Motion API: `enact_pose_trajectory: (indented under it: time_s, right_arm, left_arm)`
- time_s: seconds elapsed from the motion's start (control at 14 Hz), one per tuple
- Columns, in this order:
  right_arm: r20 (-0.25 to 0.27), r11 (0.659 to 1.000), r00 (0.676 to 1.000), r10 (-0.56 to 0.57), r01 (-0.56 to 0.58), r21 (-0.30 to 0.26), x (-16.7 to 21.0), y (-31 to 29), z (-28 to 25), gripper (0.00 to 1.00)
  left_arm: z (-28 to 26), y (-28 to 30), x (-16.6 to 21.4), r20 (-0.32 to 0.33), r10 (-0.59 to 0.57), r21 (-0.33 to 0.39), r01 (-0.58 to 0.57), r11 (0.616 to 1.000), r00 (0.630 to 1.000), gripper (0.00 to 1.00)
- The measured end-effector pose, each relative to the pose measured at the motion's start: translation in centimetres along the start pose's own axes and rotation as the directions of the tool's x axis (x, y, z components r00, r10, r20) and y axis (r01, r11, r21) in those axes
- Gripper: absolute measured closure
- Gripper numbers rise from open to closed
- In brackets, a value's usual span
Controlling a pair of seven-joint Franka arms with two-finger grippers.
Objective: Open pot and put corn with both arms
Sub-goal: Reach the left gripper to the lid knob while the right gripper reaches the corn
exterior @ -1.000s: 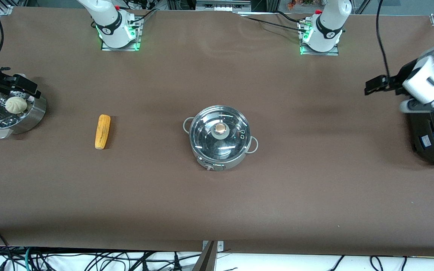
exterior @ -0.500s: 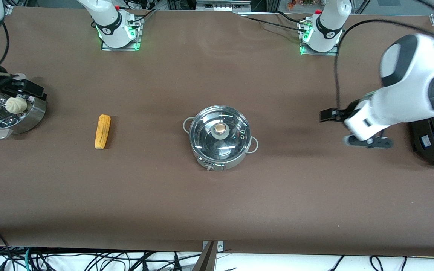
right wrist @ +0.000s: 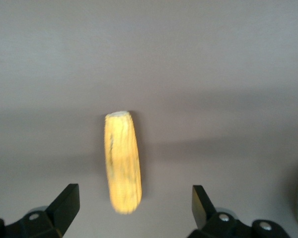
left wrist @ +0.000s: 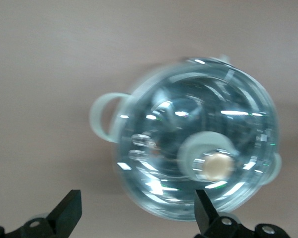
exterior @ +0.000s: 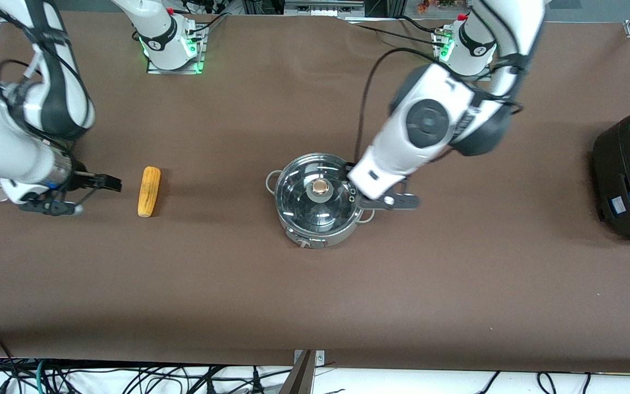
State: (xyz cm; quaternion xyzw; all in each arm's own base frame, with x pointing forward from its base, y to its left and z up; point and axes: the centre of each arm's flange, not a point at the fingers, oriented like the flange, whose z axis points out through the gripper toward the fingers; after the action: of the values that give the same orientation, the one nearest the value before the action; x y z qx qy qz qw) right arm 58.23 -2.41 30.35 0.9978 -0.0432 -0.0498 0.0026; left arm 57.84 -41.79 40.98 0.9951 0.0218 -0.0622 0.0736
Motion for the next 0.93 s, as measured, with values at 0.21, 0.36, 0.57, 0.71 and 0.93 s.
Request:
enact_pose_trajectory:
  time_s: [0.21,0.36,0.57,0.71,0.93]
  right_arm:
    - [0.010,1.000,1.000,0.010,-0.010,-0.004,-0.9,0.1,5.5,0.00]
    - [-0.004,1.000,1.000,0.012,-0.012,-0.003,-0.6,-0.1,7.1,0.00]
    - [-0.010,0.999,0.999,0.042,-0.042,0.004,-0.3,-1.2,9.3,0.00]
    - [-0.009,0.998,0.998,0.068,-0.068,0.011,-0.4,-2.5,9.8,0.00]
    - [-0.009,0.997,0.997,0.080,-0.079,0.018,-0.5,-3.8,9.9,0.00]
  left_arm:
    - [3.2,4.8,-1.8,-0.006,0.044,-0.002,-0.044,0.999,0.999,0.00]
    - [4.7,6.3,-2.4,-0.024,0.053,0.007,-0.053,0.999,0.998,0.00]
    - [6.3,7.5,-2.6,-0.064,0.040,0.026,-0.038,0.999,0.997,0.00]
    - [7.0,7.5,-2.4,-0.072,0.041,0.037,-0.038,0.999,0.997,0.00]
    - [7.7,7.1,-2.0,-0.090,0.053,0.075,-0.046,0.996,0.995,0.00]
